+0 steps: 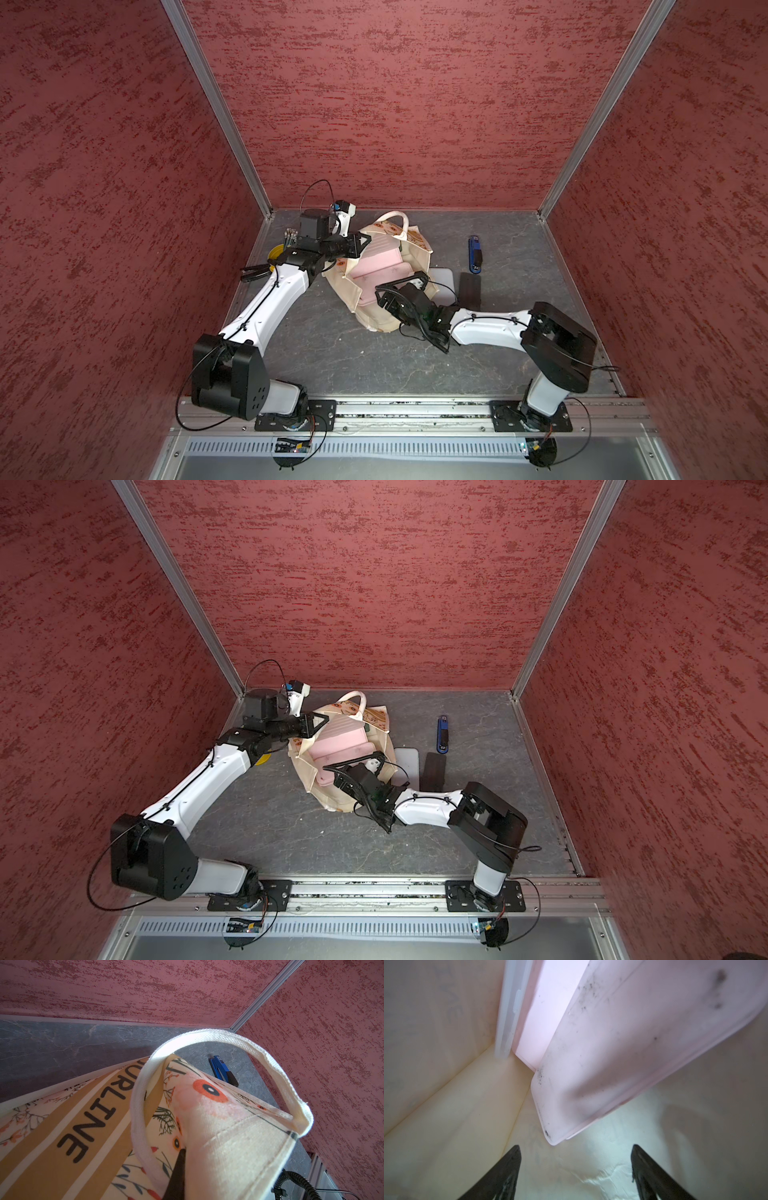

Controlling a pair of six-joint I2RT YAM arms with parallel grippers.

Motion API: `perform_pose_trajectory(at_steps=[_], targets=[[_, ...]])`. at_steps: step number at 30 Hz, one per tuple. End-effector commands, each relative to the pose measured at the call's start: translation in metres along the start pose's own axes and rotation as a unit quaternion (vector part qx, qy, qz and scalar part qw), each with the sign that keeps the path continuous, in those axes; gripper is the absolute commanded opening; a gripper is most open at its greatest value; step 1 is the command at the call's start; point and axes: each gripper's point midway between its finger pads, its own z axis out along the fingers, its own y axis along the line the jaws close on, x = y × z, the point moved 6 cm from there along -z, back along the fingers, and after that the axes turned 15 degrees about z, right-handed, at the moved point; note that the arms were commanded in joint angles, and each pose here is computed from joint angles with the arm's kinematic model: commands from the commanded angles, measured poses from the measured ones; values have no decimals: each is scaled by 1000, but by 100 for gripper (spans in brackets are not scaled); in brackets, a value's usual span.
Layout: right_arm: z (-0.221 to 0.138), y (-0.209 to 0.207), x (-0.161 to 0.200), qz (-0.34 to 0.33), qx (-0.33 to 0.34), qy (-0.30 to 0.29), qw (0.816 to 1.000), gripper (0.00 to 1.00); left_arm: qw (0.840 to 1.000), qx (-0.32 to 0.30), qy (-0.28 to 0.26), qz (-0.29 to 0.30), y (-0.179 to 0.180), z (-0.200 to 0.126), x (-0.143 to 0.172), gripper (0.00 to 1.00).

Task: Take out the pencil case from the canvas bag
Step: Pick up the pencil case from the canvas bag.

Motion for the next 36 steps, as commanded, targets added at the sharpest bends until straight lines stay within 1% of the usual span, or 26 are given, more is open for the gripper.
perform_pose_trajectory(at_steps=[1, 6, 11, 19, 27, 36], targets=[[8, 2, 1, 65, -33, -10, 997, 84, 1000, 14, -8, 3, -3, -1, -4, 0], [21, -7, 1, 79, -36, -18, 996, 84, 1000, 14, -10, 2, -2, -1, -4, 0], [32, -16, 3, 106, -46, -13, 993, 83, 1000, 19, -6, -4, -1, 3, -2, 0], [39, -14, 1, 104, -56, -24, 993, 81, 1000, 18, -3, -6, 0, 4, 0, 0], [36, -7, -12, 104, -71, -59, 990, 78, 1000, 21, -5, -6, -1, 4, -1, 0], [50, -10, -24, 117, -86, -60, 988, 76, 1000, 21, -6, -6, -1, 3, -2, 0]])
